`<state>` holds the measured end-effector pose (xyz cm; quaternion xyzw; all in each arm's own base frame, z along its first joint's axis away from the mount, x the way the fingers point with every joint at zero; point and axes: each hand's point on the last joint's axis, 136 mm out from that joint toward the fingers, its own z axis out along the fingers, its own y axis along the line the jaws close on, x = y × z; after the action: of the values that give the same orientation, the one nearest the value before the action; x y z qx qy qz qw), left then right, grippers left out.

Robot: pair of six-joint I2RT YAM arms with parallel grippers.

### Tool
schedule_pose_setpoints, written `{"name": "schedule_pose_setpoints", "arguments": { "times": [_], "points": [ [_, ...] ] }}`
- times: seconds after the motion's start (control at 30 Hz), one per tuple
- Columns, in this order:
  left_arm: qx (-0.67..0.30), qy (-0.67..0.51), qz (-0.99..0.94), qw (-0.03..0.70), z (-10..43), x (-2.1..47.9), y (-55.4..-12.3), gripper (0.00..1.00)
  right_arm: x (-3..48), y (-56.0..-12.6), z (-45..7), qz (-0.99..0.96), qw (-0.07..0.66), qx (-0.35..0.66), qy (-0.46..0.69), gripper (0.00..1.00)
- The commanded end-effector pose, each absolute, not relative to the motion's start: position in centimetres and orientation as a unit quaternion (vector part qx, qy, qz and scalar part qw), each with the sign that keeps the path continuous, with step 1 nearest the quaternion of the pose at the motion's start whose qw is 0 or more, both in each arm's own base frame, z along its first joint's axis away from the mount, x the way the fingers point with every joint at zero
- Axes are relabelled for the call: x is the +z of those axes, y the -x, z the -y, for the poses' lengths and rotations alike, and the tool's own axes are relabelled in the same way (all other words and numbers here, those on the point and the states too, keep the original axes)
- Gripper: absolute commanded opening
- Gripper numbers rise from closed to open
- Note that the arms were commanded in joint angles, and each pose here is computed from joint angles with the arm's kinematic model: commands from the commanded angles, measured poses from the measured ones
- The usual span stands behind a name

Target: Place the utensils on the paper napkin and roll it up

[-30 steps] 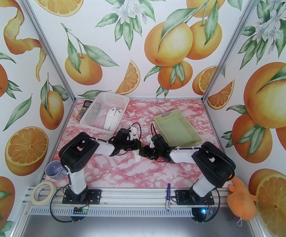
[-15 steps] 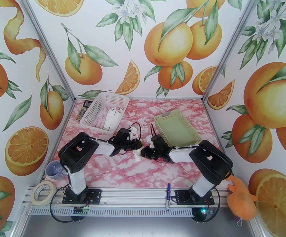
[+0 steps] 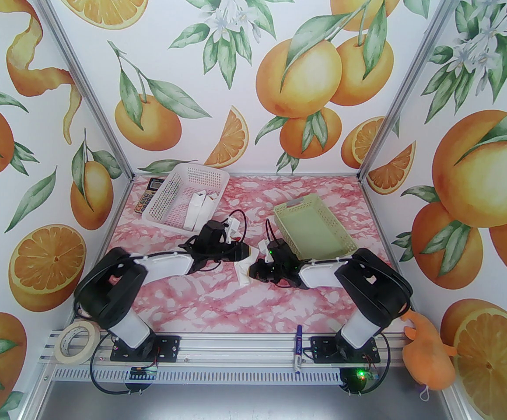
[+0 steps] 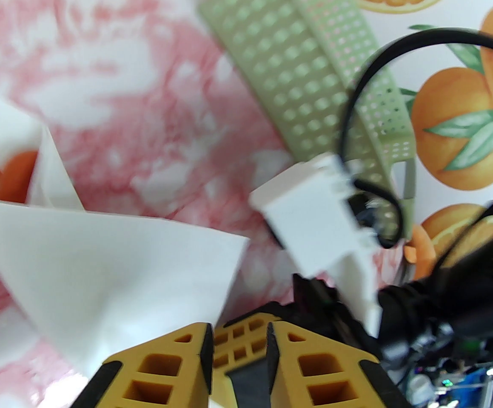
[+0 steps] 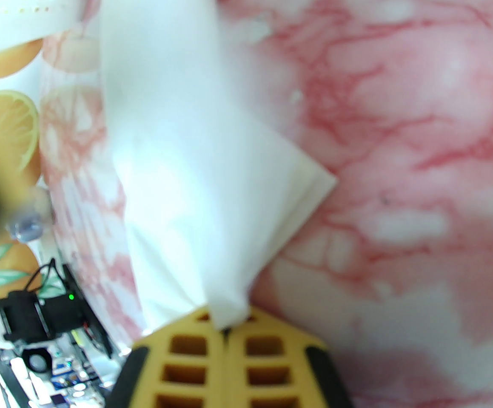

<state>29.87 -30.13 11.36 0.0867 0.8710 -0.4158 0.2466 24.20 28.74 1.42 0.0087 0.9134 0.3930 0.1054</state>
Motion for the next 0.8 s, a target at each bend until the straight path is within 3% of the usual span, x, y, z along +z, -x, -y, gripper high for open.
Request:
{"name": "schedule_pose_setpoints", "arguments": {
  "times": [0.0, 0.27, 0.77],
  "points": [
    [-0.387, -0.082, -0.884, 0.251, 28.1, 11.5, -29.7, 0.31, -2.2, -21.6, -26.2, -0.945, 0.058, 0.321, -0.017, 0.0],
    [-0.432, -0.065, -0.871, 0.227, 28.1, 10.0, -27.5, 0.21, -2.3, -21.4, -26.4, -0.95, 0.059, 0.308, -0.005, 0.0],
    [-0.435, -0.078, -0.869, 0.222, 30.9, 6.2, -30.2, 0.19, -2.3, -21.1, -26.7, -0.951, 0.056, 0.305, 0.003, 0.0]
  ]
}}
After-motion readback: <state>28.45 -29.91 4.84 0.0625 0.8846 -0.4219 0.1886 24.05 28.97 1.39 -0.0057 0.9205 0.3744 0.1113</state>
